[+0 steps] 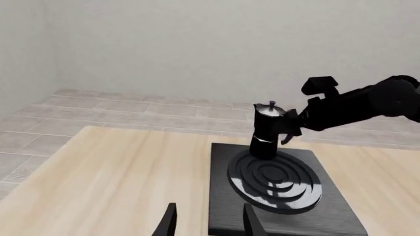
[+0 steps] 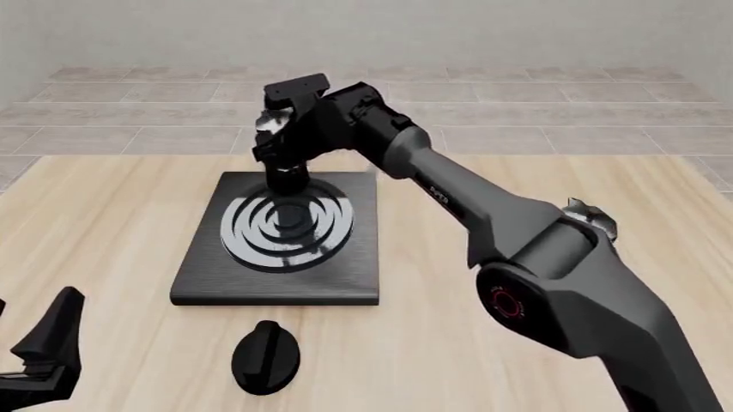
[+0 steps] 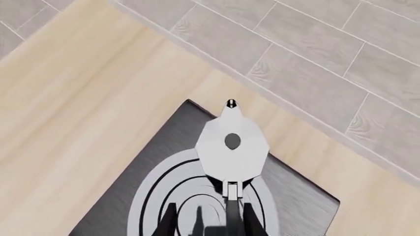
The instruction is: Put both moka pots on the stove.
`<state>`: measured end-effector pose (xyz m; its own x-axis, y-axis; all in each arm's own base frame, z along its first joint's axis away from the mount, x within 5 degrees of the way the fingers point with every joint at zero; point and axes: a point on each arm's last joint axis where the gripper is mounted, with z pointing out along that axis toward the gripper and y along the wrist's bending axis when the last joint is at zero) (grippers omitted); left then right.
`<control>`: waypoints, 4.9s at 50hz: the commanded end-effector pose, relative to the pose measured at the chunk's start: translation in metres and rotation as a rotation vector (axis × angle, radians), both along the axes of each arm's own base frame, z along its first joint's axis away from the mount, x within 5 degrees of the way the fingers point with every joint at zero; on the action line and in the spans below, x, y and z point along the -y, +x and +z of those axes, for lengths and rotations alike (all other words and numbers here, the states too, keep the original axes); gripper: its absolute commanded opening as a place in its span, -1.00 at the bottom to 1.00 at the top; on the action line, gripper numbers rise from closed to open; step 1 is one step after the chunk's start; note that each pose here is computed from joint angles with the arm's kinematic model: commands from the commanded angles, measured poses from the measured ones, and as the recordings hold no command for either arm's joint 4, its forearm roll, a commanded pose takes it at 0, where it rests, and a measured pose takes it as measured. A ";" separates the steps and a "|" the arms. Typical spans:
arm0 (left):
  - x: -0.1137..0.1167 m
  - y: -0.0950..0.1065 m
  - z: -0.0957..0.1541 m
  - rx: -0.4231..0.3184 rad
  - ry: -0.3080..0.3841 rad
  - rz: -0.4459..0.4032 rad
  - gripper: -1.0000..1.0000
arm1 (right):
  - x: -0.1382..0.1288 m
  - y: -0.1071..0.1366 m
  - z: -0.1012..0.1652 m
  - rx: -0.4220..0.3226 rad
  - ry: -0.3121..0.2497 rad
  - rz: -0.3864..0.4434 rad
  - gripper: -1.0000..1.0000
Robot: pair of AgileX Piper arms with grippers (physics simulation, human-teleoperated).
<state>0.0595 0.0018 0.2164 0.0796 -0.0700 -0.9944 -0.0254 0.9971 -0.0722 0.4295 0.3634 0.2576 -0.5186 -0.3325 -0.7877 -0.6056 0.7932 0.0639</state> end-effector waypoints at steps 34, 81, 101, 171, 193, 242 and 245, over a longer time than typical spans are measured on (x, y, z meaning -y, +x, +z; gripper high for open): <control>0.001 -0.001 -0.002 -0.001 0.013 -0.014 1.00 | 0.043 -0.062 0.094 0.106 0.030 0.048 1.00; 0.001 -0.002 -0.003 0.000 0.017 -0.018 1.00 | 0.176 -0.211 0.117 0.281 0.214 0.019 1.00; 0.001 -0.002 -0.003 -0.004 0.024 -0.023 1.00 | 0.230 -0.235 0.117 0.330 0.260 -0.101 1.00; 0.002 -0.002 -0.003 -0.004 0.057 -0.026 1.00 | 0.353 -0.313 0.058 0.366 0.186 -0.618 1.00; 0.002 -0.003 -0.003 -0.001 0.059 -0.025 1.00 | 0.362 -0.315 0.044 0.342 0.144 -0.691 1.00; 0.002 -0.001 -0.004 -0.018 0.069 -0.036 1.00 | 0.361 -0.280 0.054 0.184 0.091 -0.694 1.00; 0.002 -0.001 -0.004 -0.019 0.070 -0.035 1.00 | 0.361 -0.277 0.058 0.176 0.095 -0.698 1.00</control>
<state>0.0582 -0.0005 0.2126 0.0654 -0.0044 -0.9979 0.0093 0.9999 -0.0038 0.1401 0.0021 0.3066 -0.4072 0.1028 -0.9075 0.0293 0.9946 0.0996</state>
